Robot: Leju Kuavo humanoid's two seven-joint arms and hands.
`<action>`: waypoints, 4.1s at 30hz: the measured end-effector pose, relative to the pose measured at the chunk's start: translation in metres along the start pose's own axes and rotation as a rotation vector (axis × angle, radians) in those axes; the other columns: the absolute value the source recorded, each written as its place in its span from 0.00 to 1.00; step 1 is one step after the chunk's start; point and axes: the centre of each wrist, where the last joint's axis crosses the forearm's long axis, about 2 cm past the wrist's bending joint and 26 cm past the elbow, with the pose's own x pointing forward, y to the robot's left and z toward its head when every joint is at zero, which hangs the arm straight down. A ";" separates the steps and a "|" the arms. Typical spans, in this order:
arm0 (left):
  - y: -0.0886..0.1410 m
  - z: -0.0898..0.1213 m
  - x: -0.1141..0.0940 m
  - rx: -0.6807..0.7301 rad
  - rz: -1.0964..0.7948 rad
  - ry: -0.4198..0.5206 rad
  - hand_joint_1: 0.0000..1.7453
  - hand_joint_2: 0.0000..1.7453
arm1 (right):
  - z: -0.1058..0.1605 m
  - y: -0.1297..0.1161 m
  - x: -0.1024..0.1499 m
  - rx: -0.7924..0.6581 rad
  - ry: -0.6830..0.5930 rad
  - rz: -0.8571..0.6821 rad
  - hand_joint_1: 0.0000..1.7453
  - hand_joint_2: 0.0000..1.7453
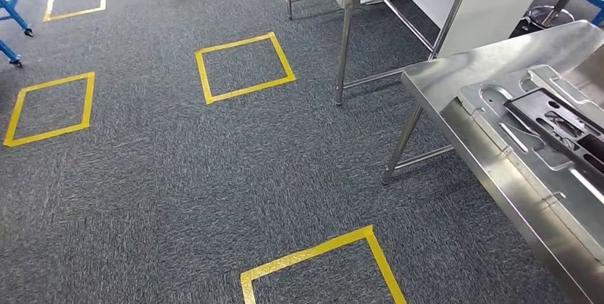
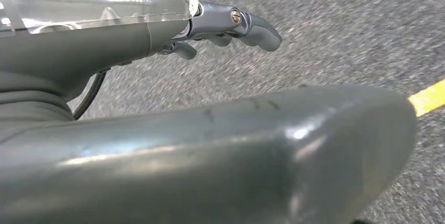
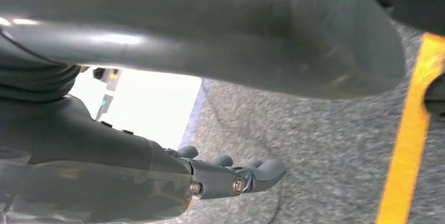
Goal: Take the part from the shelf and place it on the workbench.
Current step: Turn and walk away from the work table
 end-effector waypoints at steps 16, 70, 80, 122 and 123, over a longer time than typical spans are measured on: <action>0.001 0.000 -0.001 0.003 0.025 -0.034 0.00 0.00 | 0.000 0.002 0.002 -0.003 -0.030 0.010 0.00 0.00; 0.002 0.001 -0.005 0.049 0.112 0.009 0.00 0.00 | 0.002 0.017 0.008 0.023 -0.014 0.071 0.00 0.00; -0.016 0.008 -0.005 0.150 0.241 0.072 0.00 0.00 | 0.004 0.014 0.021 -0.016 -0.028 0.211 0.00 0.00; -0.007 0.004 -0.006 -0.019 0.098 -0.025 0.00 0.00 | 0.000 0.002 0.002 0.006 -0.017 0.045 0.00 0.00; -0.007 0.003 -0.005 -0.019 0.097 -0.025 0.00 0.00 | 0.000 0.003 0.000 0.007 -0.016 0.045 0.00 0.00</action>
